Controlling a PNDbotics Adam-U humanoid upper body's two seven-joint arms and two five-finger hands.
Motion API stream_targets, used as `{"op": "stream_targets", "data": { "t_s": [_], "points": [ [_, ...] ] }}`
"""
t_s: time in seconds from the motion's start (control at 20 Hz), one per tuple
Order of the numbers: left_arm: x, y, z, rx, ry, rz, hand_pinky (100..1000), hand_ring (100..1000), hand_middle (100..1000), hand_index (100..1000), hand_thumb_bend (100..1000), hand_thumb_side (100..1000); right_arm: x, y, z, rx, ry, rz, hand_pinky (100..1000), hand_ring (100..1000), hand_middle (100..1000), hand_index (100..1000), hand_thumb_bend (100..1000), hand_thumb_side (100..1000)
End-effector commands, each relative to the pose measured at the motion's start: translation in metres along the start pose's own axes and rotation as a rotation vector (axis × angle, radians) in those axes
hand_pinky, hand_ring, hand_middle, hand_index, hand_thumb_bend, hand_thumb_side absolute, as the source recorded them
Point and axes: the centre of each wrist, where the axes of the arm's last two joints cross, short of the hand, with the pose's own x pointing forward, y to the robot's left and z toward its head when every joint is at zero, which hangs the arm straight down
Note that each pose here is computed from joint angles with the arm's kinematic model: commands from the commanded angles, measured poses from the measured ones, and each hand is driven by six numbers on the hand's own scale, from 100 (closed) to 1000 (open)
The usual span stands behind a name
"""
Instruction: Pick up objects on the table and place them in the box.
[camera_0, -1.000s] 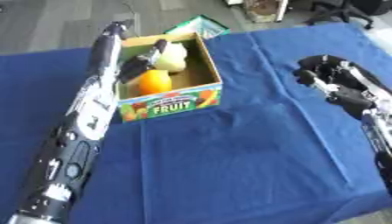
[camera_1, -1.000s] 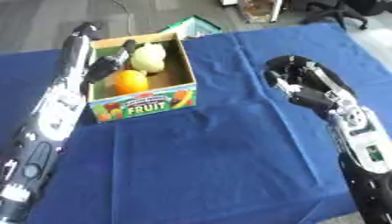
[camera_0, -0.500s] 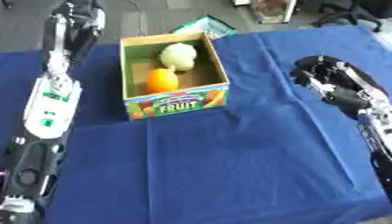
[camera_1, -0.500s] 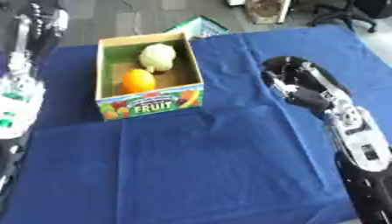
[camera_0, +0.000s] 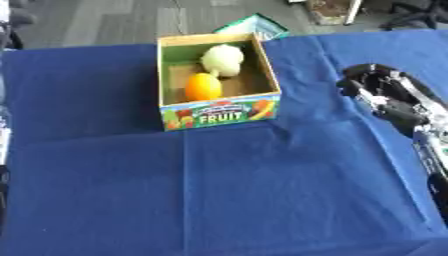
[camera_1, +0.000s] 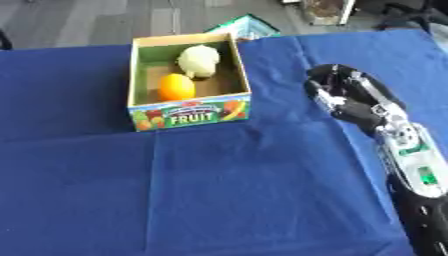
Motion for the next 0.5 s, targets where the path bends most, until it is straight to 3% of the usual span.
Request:
{"op": "stream_targets", "data": {
  "t_s": [0.05,0.5],
  "points": [
    [0.01,0.014,0.009,0.022,-0.017,-0.004,815,585,573,773,100,617,0.013,-0.01,0.0,-0.013,-0.028,0.038,765,772,610,744,279,359],
    [-0.012,0.021,0.035,0.001,0.115,0.023,816,575,562,765,100,652,0.017,-0.01,-0.001,-0.022,-0.044,0.037,762,769,606,730,274,354]
  ]
}}
